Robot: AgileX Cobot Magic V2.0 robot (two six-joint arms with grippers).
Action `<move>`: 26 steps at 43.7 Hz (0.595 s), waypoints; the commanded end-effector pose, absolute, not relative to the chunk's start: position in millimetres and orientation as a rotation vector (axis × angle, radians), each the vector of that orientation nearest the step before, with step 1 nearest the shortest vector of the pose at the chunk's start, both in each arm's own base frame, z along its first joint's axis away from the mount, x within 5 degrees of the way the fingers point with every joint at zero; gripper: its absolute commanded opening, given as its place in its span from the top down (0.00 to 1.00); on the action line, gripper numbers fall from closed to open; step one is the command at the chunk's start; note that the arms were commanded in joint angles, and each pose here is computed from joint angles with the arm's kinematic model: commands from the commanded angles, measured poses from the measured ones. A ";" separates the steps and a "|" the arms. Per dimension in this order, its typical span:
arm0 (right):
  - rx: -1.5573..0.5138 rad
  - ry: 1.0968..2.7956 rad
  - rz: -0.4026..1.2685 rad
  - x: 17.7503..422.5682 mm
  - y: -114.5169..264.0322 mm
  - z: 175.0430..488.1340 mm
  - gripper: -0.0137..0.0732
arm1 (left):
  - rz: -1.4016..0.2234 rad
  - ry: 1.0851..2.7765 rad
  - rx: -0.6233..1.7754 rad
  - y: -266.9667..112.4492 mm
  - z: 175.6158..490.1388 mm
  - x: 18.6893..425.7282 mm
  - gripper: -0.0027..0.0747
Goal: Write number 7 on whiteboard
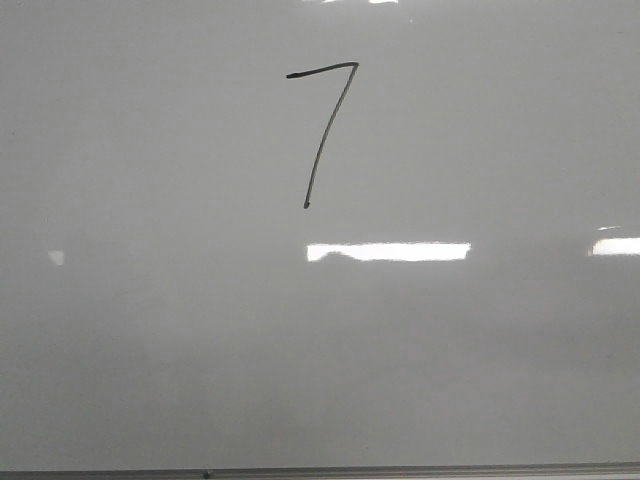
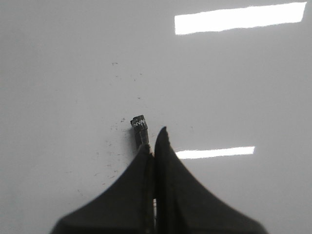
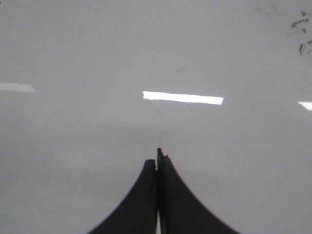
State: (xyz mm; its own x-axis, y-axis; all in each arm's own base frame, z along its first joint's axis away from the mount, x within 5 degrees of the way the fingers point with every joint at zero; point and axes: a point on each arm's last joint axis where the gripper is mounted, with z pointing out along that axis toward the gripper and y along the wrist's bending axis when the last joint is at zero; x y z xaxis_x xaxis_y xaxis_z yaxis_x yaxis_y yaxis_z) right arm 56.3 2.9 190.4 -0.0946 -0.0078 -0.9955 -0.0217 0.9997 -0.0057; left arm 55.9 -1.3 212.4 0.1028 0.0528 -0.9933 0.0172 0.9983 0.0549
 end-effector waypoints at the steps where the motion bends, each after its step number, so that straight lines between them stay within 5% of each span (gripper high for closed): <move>1: 0.012 1.533 -0.019 55.3 -0.5 201.8 0.92 | 0.014 1.386 0.048 -1.3 216.0 54.4 0.99; 26: 0.010 1.424 -0.019 54.2 -1.2 211.4 0.92 | 0.014 1.386 0.048 -1.3 216.0 54.4 0.99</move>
